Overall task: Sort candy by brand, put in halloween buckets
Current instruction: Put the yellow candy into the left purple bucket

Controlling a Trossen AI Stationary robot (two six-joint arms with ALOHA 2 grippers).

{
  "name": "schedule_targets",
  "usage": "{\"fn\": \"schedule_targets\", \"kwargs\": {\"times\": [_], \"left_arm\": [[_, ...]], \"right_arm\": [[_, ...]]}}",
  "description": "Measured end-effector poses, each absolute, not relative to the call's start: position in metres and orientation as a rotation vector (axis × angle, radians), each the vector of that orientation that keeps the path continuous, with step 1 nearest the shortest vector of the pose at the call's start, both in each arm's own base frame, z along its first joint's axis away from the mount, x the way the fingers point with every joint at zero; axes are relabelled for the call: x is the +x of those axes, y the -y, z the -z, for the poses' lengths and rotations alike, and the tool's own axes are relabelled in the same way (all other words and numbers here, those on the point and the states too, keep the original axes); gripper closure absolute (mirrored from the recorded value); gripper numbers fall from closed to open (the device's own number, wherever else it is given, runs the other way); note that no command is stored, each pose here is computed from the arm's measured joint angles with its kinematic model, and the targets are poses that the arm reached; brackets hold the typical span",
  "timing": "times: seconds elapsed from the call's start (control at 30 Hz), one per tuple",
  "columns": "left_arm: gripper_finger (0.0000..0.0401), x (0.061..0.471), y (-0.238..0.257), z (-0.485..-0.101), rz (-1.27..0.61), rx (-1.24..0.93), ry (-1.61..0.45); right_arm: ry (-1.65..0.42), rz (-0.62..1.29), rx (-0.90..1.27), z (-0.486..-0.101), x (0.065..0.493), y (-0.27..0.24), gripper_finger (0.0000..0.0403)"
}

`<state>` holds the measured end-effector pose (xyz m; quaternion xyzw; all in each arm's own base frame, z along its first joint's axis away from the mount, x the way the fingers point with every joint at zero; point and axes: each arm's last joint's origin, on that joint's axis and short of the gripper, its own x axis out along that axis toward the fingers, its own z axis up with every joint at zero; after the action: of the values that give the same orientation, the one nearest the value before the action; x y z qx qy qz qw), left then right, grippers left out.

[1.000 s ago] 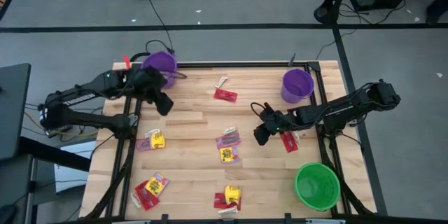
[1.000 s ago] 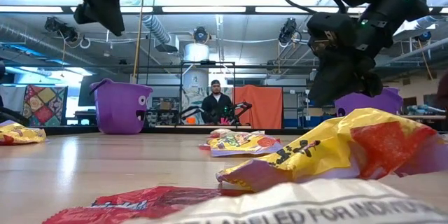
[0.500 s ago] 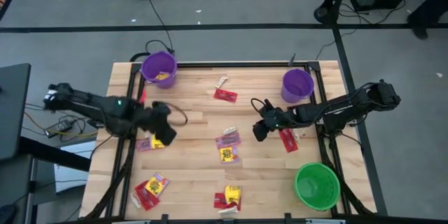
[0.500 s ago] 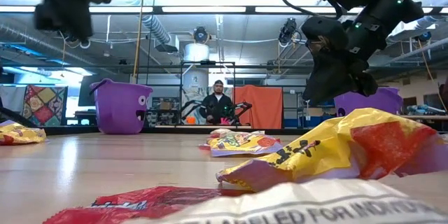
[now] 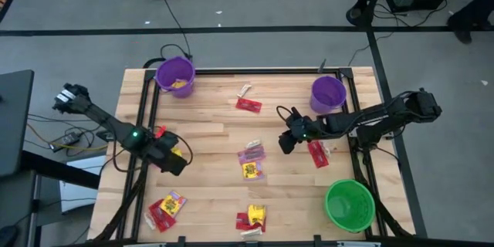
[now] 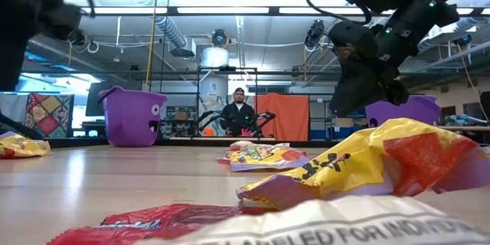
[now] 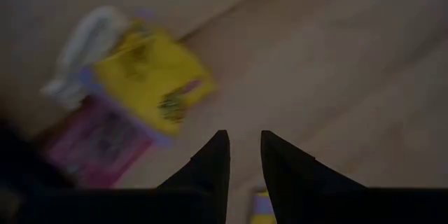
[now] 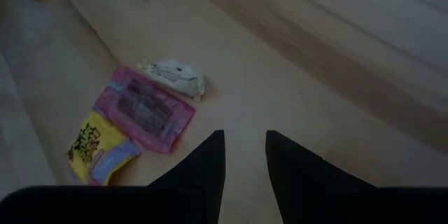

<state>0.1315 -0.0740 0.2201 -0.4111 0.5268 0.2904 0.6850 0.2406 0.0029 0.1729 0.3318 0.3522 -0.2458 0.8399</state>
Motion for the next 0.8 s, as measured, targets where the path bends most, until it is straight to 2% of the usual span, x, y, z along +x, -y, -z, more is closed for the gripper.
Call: {"fn": "schedule_targets", "kwargs": {"times": [0.17,0.6,0.8], "left_arm": [[0.031,0.123,0.063,-0.21,-0.839,-0.996,-1.25],[0.0223,0.136,0.059,-0.189,-0.984,-0.965,-1.315],[0.0213,0.145,0.063,-0.178,-0.997,-0.917,-1.354]], "right_arm": [[-0.734,0.511,0.722,-0.174,0.242,0.004,0.0286],[-0.713,0.486,0.752,-0.176,0.244,0.008,0.0286],[-0.711,0.486,0.759,-0.176,0.244,0.008,0.0286]]}}
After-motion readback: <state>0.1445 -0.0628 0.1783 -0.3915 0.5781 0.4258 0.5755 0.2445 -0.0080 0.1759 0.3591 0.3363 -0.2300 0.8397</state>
